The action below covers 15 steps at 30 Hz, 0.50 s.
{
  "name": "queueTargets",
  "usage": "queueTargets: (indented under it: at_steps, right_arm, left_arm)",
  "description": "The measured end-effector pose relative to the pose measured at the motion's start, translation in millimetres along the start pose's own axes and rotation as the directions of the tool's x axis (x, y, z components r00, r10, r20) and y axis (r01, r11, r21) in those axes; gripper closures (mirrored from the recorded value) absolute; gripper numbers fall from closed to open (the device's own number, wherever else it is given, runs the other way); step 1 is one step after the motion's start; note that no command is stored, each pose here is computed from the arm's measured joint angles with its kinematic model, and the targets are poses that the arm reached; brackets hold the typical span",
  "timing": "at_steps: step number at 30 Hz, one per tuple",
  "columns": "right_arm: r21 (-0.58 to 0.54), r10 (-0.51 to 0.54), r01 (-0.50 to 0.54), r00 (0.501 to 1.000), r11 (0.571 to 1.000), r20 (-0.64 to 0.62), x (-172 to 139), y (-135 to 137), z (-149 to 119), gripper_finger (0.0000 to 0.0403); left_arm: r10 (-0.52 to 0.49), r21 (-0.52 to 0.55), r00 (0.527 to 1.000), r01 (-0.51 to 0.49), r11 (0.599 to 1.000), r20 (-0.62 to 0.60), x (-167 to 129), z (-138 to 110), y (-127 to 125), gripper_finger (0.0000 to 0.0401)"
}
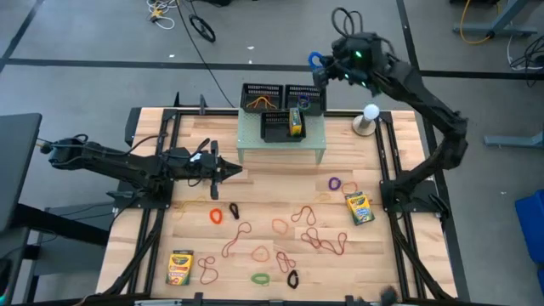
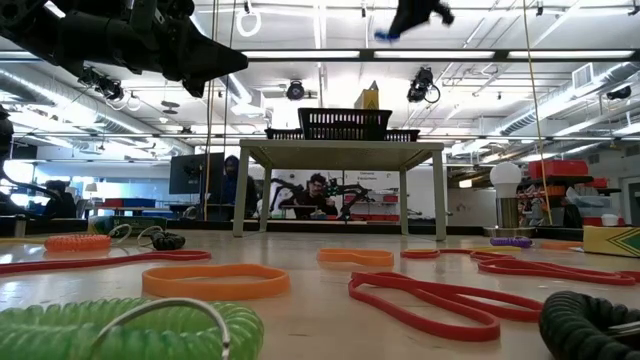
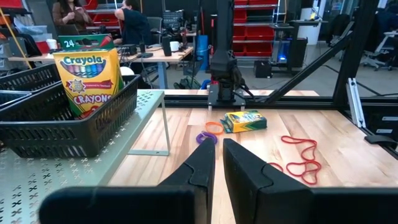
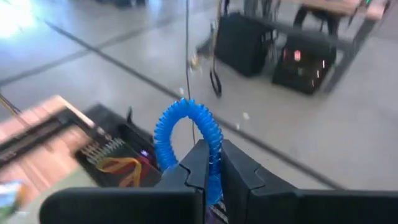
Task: Pick & Place Office Desk Supplies
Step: Put the blue spiral keychain the top right black bin
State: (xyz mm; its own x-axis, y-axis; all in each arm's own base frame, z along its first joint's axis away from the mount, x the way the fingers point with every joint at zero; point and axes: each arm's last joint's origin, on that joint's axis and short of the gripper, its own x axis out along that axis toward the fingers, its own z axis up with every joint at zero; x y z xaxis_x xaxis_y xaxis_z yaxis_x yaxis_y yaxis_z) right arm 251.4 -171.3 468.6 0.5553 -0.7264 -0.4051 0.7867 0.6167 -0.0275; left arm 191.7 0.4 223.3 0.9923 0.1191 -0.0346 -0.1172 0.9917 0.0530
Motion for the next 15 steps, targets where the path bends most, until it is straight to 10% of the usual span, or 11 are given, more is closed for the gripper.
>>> queueTargets:
  at_steps: [15]
  right_arm:
    - [-0.021,0.101,-0.120,0.908,0.993,-0.406,118.8,7.6,-59.1,0.0375]
  left_arm:
    - [-0.001,0.000,1.000,0.001,1.000,0.000,0.0,-0.1,-0.1,0.0362]
